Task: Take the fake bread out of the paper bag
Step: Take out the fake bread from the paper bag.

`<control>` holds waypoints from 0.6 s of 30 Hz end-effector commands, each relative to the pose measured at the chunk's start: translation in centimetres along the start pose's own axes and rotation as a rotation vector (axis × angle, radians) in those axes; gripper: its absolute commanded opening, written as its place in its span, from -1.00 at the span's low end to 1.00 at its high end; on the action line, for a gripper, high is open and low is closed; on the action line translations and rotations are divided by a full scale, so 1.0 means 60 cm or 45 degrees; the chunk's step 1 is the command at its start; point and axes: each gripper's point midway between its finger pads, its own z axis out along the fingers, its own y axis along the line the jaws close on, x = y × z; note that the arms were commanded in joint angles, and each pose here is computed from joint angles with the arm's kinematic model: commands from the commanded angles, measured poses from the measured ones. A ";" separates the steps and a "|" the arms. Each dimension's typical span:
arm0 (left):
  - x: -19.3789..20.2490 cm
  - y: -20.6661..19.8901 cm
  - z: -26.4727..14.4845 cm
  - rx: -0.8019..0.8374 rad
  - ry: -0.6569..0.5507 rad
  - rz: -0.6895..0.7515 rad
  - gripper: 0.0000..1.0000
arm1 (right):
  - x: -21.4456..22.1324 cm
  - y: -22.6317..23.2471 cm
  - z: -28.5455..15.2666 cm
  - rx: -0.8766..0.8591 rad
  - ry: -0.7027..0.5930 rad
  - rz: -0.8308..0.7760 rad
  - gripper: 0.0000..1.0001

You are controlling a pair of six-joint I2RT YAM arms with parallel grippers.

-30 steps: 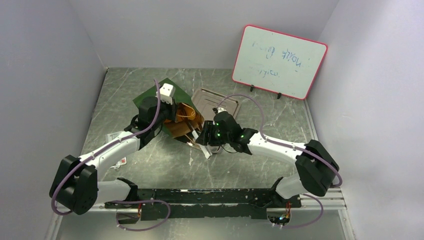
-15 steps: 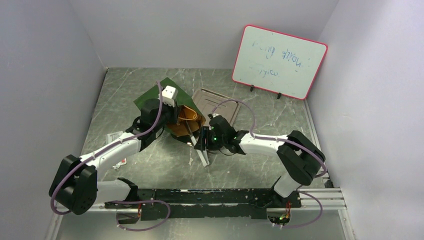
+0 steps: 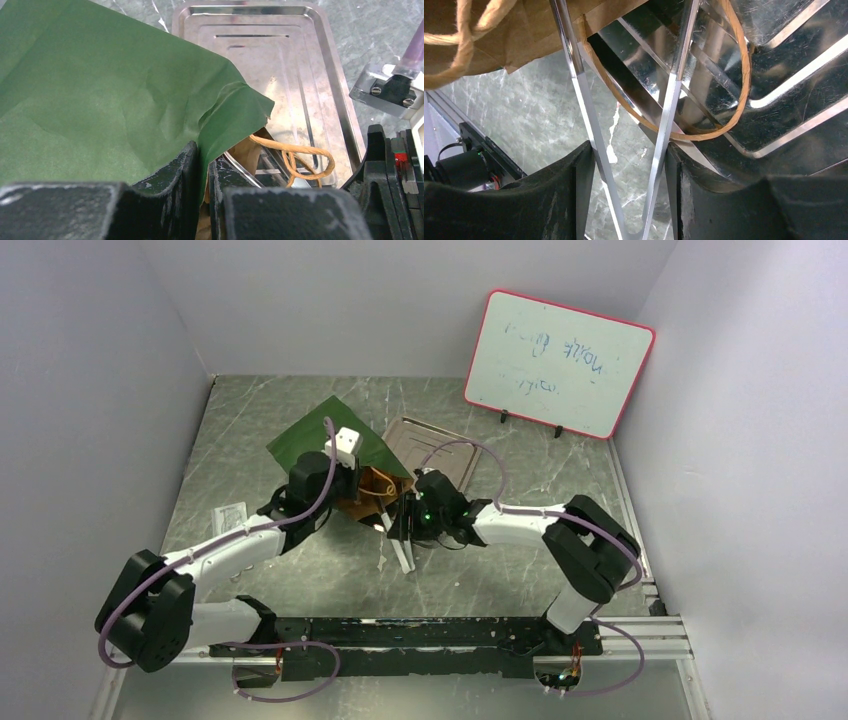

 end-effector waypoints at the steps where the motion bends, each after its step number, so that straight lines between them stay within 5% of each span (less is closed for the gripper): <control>1: -0.022 0.007 -0.008 -0.061 -0.082 0.008 -0.86 | -0.001 -0.036 0.006 0.119 0.017 0.030 -0.68; 4: -0.027 0.012 -0.009 -0.088 -0.094 0.007 -0.86 | -0.003 -0.038 0.001 0.139 0.016 0.027 -1.00; 15: -0.059 0.026 0.013 -0.190 -0.134 -0.022 -0.86 | -0.029 -0.015 -0.043 0.125 -0.029 -0.031 -1.00; 18: -0.055 0.018 0.021 -0.178 -0.130 -0.032 -0.86 | -0.028 -0.036 -0.029 0.188 -0.017 -0.092 -0.76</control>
